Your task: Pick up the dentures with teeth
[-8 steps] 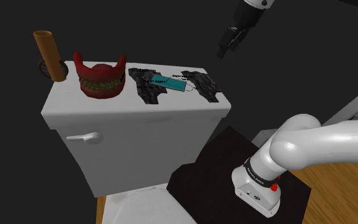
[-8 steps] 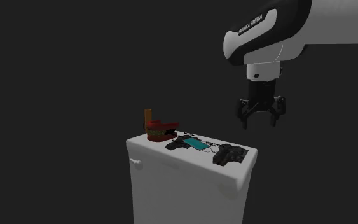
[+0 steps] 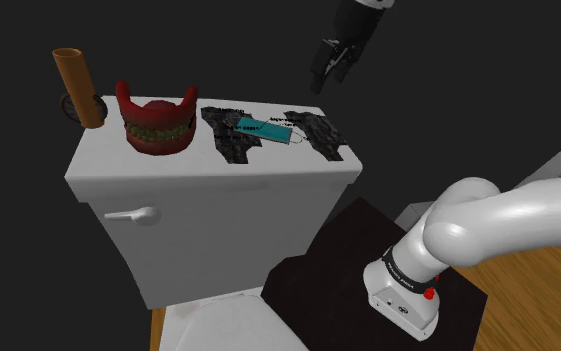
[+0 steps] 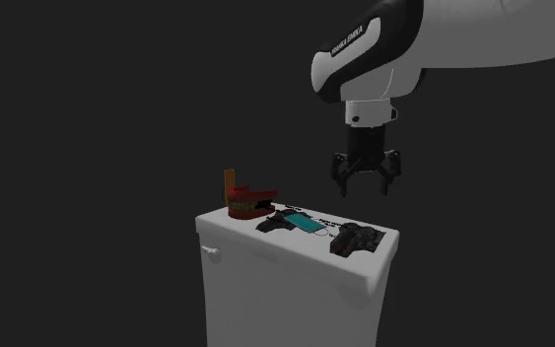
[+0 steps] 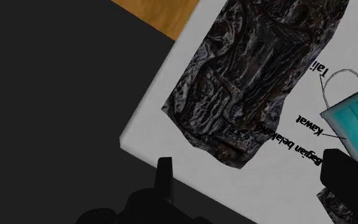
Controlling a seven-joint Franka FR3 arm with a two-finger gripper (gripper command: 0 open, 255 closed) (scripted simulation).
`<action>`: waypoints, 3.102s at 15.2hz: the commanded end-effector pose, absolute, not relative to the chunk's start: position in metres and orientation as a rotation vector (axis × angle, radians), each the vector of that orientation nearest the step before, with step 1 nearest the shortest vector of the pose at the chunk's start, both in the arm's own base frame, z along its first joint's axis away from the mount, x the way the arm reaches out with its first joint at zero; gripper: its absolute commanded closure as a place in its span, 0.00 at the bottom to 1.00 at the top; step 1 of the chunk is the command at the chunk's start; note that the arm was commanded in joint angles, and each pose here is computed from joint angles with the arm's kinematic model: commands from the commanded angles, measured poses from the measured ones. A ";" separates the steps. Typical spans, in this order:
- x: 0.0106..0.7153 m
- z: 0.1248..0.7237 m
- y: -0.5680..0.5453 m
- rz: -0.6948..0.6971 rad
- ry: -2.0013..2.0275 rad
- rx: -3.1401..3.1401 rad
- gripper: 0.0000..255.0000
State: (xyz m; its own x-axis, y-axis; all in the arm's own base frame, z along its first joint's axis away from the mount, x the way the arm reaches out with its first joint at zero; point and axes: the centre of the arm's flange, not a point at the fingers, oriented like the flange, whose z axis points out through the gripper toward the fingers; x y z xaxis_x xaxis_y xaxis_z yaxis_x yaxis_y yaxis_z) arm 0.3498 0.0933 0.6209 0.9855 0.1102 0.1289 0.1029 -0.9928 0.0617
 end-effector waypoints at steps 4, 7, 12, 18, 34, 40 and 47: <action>0.369 0.618 0.155 0.168 0.150 3.102 0.00; 0.382 0.618 0.191 0.147 0.142 3.117 0.00; 0.404 0.617 0.251 0.112 0.128 3.142 0.00; 0.432 0.617 0.323 0.068 0.111 3.171 0.00; 0.475 0.588 0.431 0.001 0.085 3.214 0.00; 0.475 0.580 0.432 0.001 0.085 3.214 1.00; 0.475 0.580 0.431 0.001 0.085 3.214 1.00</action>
